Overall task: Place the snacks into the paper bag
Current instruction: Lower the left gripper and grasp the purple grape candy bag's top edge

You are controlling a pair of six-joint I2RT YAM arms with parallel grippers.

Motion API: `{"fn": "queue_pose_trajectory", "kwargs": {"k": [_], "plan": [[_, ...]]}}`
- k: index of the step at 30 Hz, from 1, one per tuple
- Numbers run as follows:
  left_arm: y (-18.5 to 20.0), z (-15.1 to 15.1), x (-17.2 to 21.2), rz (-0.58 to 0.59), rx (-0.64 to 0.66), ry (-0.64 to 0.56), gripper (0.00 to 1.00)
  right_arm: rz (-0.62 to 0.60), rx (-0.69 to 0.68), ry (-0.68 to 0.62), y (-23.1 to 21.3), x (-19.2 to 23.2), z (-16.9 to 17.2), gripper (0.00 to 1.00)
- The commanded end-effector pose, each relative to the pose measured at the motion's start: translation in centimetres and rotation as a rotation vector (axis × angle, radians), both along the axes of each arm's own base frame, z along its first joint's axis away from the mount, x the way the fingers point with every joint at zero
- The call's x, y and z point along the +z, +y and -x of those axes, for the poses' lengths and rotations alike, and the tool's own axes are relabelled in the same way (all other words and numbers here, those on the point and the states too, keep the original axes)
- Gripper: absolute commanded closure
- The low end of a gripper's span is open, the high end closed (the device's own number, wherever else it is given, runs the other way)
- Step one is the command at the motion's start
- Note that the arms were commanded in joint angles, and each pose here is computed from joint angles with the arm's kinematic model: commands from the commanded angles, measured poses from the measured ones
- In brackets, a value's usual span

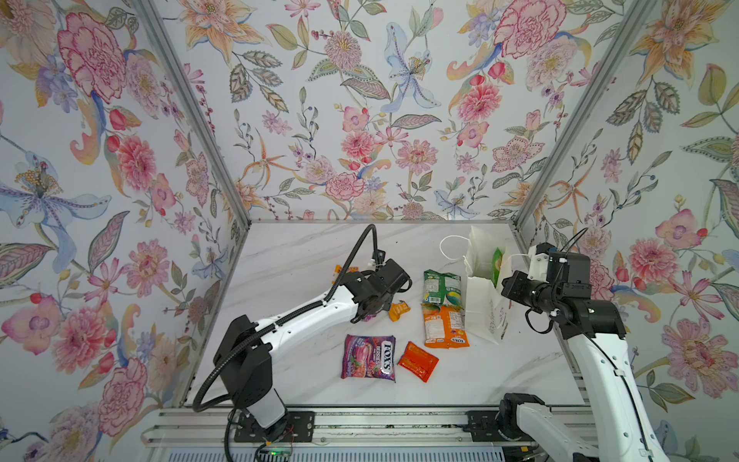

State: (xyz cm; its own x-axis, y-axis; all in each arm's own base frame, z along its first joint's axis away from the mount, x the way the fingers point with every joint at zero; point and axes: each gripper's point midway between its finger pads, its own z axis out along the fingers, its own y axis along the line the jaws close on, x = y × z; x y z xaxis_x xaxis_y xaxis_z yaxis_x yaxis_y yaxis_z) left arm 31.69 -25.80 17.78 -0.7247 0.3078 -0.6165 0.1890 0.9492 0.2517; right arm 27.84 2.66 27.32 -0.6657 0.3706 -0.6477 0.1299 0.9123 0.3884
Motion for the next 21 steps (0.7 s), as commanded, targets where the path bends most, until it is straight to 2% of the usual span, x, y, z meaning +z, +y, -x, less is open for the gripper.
{"fn": "queue_pose_trajectory", "kwargs": {"k": [1,3,11,17,21], "plan": [[-1.1,0.4,-1.7,-0.094,-0.022,0.063,0.02,0.003,0.013,-0.025,0.2,0.4,-0.2,1.00],[-2.3,0.0,-2.6,-0.107,-0.040,0.086,0.10,0.004,0.012,-0.025,0.1,0.4,-0.2,1.00],[-3.8,-2.3,-5.0,-0.220,-0.012,0.106,0.18,0.007,0.012,-0.023,0.1,0.2,0.0,1.00],[-3.6,-3.1,-7.3,-0.261,0.023,0.132,0.23,0.006,0.015,-0.021,0.2,-0.1,0.0,1.00],[-2.8,-3.2,-9.1,-0.293,0.047,0.160,0.33,0.001,0.020,-0.021,0.3,0.0,0.0,1.00]]}}
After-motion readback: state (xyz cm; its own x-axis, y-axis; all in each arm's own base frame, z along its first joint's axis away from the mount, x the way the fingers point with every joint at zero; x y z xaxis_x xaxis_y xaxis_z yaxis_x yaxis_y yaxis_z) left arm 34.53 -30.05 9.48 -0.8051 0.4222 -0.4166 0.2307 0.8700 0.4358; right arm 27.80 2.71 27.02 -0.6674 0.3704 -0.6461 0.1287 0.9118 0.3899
